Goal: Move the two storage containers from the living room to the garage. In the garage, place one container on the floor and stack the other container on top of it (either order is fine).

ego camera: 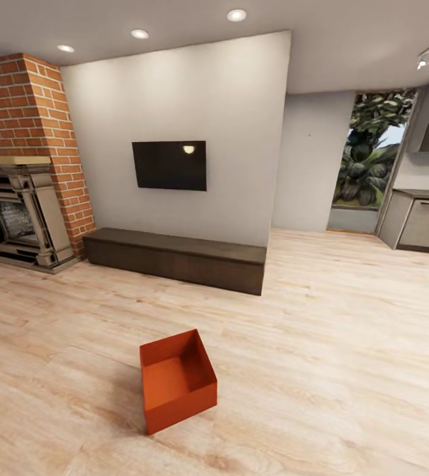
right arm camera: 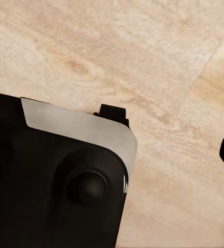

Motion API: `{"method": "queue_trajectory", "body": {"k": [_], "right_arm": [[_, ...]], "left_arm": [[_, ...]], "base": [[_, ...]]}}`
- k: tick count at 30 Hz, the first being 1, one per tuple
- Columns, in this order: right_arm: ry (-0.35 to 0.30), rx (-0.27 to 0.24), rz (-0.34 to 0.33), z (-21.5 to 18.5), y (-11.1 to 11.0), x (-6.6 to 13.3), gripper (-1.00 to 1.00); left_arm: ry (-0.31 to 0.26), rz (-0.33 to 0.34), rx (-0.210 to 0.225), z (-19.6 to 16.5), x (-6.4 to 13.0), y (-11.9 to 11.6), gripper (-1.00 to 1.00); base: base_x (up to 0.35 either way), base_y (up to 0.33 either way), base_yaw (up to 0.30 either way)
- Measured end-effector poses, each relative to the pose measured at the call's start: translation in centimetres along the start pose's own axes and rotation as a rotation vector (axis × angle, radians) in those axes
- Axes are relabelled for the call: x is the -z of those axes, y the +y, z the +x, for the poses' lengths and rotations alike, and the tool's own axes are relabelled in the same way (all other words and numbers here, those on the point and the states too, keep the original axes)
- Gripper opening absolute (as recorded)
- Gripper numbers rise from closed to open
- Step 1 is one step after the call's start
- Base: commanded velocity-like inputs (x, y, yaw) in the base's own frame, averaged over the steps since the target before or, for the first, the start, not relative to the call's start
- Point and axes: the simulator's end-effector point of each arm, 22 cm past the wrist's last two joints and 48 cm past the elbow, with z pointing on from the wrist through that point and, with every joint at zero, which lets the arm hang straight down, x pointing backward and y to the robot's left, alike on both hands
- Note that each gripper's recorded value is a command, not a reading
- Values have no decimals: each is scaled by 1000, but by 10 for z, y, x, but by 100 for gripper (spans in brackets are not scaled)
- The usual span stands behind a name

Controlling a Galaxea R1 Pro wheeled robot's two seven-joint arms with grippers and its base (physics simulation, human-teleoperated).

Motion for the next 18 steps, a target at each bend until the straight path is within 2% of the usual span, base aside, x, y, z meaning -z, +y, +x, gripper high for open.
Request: {"method": "queue_trajectory", "body": {"k": [8,18], "right_arm": [[2,8,-3,0,2,0,100],[2,9,-4,0,2,0,100]], "left_arm": [[-8,0,1,-2,0,0,100],[-13,0,1,-3,0,0,100]], "base": [[295,-133,0],[313,-14,0]]}}
